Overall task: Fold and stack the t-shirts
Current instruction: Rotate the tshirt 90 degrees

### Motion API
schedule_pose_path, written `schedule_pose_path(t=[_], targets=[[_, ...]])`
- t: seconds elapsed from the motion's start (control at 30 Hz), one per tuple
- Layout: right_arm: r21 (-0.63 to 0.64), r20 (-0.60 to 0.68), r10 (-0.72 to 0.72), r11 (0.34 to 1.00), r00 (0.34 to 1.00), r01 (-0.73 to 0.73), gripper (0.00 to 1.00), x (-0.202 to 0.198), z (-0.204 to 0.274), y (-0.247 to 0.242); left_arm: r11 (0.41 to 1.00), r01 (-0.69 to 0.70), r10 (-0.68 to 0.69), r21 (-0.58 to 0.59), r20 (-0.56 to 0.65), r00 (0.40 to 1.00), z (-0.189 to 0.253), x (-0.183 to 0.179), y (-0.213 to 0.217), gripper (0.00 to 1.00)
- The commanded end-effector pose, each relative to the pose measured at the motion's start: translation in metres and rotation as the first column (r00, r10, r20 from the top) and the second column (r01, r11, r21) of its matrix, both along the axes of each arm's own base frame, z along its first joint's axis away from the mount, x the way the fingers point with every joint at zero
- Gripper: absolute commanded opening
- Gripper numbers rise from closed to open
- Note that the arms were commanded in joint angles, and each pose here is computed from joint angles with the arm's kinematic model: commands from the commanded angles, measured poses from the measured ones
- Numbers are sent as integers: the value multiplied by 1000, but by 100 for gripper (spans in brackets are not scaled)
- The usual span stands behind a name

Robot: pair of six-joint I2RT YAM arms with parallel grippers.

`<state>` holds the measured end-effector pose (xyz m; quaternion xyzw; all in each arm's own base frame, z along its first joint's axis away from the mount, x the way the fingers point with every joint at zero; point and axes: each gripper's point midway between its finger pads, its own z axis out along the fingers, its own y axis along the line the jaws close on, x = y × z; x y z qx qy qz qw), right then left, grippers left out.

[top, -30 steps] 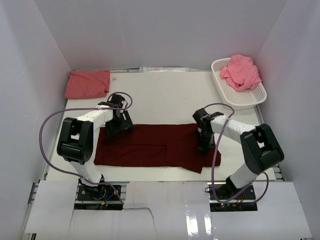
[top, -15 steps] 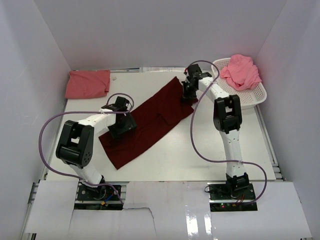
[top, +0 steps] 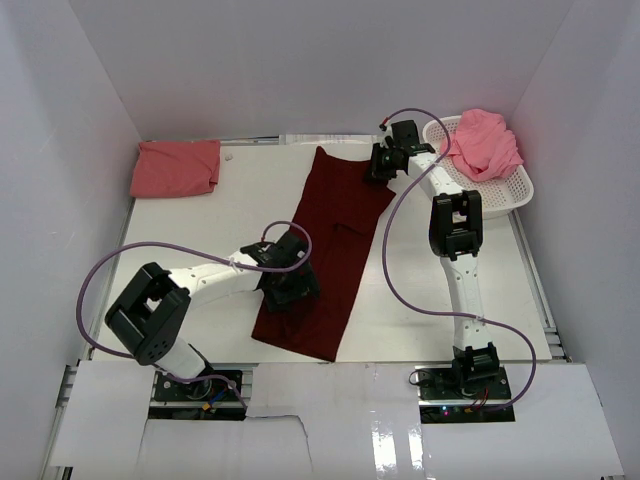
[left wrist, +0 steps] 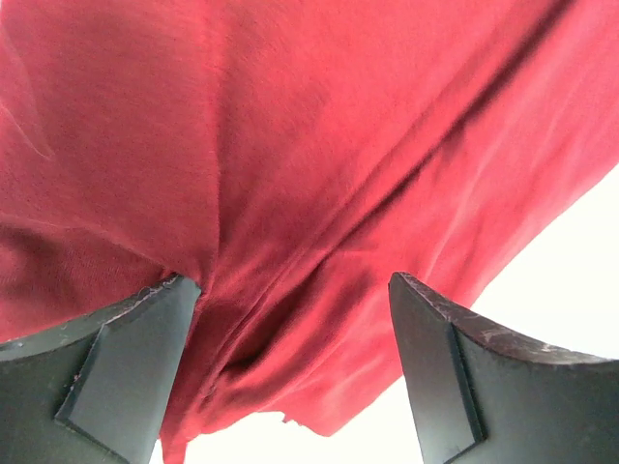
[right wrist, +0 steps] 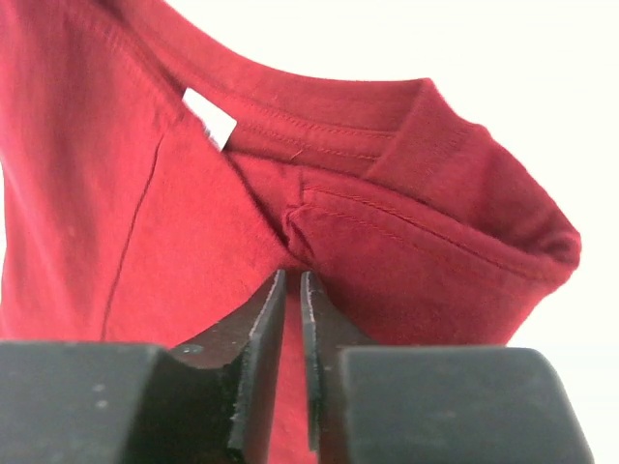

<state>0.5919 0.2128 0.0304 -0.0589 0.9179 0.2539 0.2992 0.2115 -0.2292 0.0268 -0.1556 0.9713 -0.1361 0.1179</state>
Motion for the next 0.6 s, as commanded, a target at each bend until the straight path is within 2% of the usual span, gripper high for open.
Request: schedule_pose_path(t=[0.0, 0.17, 0.23, 0.27, 0.37, 0.43, 0.5, 0.57], targets=[[-77, -33, -48, 996, 998, 45, 21, 4, -45, -22, 998, 35, -20, 42, -307, 951, -34, -91, 2, 93], [3, 24, -46, 999, 999, 46, 22, 17, -28, -9, 995, 82, -61, 47, -340, 938, -37, -121, -16, 93], [42, 41, -37, 999, 998, 35, 26, 20, -20, -2, 992, 112, -88, 49, -348, 933, -38, -129, -22, 93], [67, 76, -29, 997, 997, 24, 31, 26, -9, 2, 992, 120, -97, 46, -345, 933, -35, -130, -25, 93], [84, 138, -38, 996, 990, 26, 34, 35, 16, 4, 990, 142, -125, 24, -340, 932, -26, -132, -36, 93], [94, 191, -50, 995, 980, 33, 48, 42, 39, 4, 987, 162, -152, 4, -318, 936, -15, -129, -46, 93], [115, 241, -44, 993, 970, 16, 60, 46, 62, 7, 986, 166, -149, 34, -302, 942, -6, -124, -43, 94], [141, 272, -22, 990, 962, -17, 66, 45, 80, 13, 979, 171, -139, 108, -250, 958, 3, -111, -33, 96]])
